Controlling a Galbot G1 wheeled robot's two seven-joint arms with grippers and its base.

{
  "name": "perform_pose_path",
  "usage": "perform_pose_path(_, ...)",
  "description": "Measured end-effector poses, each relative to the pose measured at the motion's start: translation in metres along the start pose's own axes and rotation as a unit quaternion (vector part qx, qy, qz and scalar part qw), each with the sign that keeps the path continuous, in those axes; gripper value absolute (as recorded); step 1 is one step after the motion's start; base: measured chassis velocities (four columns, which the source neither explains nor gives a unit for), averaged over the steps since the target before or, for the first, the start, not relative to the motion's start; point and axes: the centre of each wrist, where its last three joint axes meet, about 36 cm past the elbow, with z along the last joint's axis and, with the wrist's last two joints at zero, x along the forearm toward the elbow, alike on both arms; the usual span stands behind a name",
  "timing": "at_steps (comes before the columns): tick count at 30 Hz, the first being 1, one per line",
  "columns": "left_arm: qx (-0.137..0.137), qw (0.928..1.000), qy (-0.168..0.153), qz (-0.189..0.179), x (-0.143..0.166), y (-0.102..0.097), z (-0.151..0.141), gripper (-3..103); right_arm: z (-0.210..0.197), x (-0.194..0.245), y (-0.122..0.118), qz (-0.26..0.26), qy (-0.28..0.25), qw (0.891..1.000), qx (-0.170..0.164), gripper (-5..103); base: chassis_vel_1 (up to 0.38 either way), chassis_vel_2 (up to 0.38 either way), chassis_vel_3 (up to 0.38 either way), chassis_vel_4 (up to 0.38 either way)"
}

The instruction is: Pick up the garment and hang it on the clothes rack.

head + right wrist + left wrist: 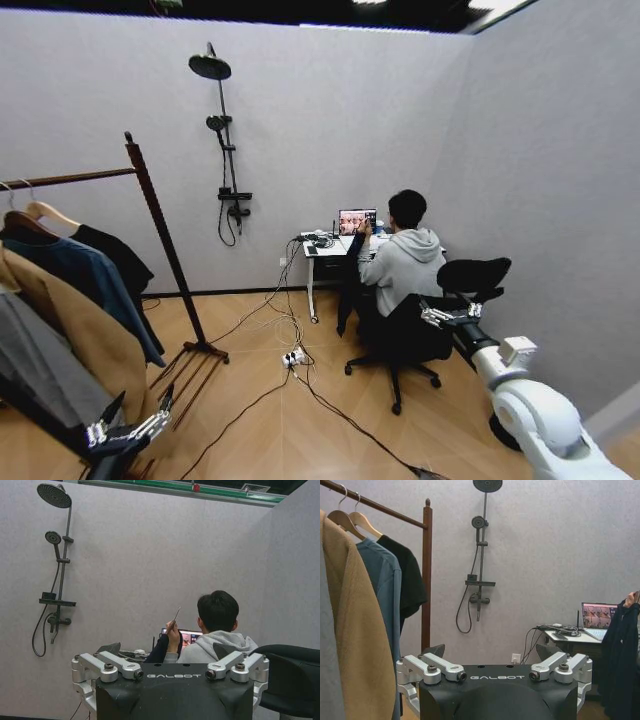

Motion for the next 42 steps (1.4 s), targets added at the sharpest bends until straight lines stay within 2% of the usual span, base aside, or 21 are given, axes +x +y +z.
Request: perform_pose_path(42, 0.0, 1.0, 0.0, 0.0, 0.0, 0.0, 0.0, 100, 0.01, -0.012, 0.003, -0.009, -0.001, 1.0, -0.006, 100, 0.11, -0.123, -0.123, 0.112)
